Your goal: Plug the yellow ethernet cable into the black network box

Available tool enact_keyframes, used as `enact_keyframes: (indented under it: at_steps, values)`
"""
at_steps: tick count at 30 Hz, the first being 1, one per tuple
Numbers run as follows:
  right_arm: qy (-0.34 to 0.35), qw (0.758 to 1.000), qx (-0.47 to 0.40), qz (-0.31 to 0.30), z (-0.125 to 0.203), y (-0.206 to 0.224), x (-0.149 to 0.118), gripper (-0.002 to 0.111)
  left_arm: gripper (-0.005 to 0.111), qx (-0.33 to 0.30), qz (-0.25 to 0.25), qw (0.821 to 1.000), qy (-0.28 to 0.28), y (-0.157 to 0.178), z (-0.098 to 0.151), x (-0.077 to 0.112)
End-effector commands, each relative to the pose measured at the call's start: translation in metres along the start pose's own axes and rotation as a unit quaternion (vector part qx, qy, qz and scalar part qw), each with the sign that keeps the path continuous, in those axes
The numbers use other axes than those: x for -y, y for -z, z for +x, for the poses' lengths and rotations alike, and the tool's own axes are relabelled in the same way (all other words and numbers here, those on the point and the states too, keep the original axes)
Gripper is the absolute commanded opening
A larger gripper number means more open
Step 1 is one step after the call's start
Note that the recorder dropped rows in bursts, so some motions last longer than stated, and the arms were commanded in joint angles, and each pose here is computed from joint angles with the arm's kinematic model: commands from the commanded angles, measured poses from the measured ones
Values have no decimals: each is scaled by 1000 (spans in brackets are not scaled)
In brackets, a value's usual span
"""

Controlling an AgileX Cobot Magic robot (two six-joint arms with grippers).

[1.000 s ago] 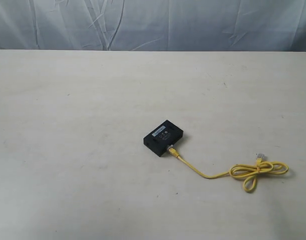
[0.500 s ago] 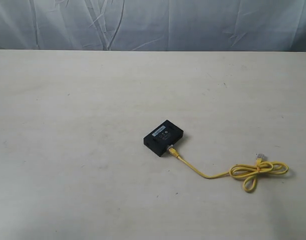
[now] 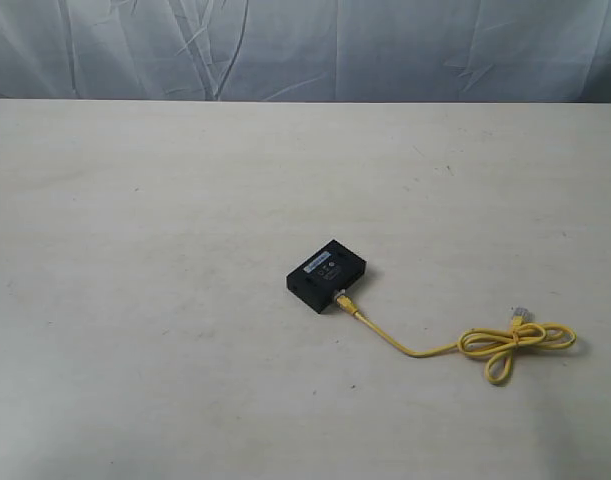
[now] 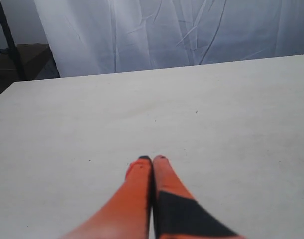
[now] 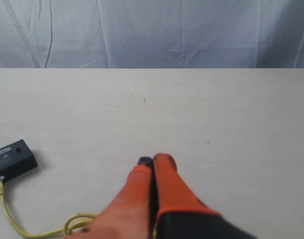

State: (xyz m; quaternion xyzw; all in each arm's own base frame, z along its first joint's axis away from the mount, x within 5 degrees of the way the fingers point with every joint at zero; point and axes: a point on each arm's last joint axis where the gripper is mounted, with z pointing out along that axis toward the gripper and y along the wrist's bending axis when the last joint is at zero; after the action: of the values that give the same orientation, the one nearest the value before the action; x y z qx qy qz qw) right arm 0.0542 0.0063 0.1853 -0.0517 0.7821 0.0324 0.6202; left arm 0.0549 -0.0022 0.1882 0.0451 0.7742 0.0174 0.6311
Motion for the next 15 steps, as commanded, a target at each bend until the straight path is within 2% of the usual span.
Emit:
enact_keyframes:
  at_steps: [1, 15]
  values:
    - [0, 1000, 6, 2, 0, 0, 0, -1, 0, 3, -2, 1000, 22, 0, 1, 0]
    - [0, 1000, 6, 2, 0, 0, 0, -1, 0, 3, -2, 999, 39, 0, 1, 0]
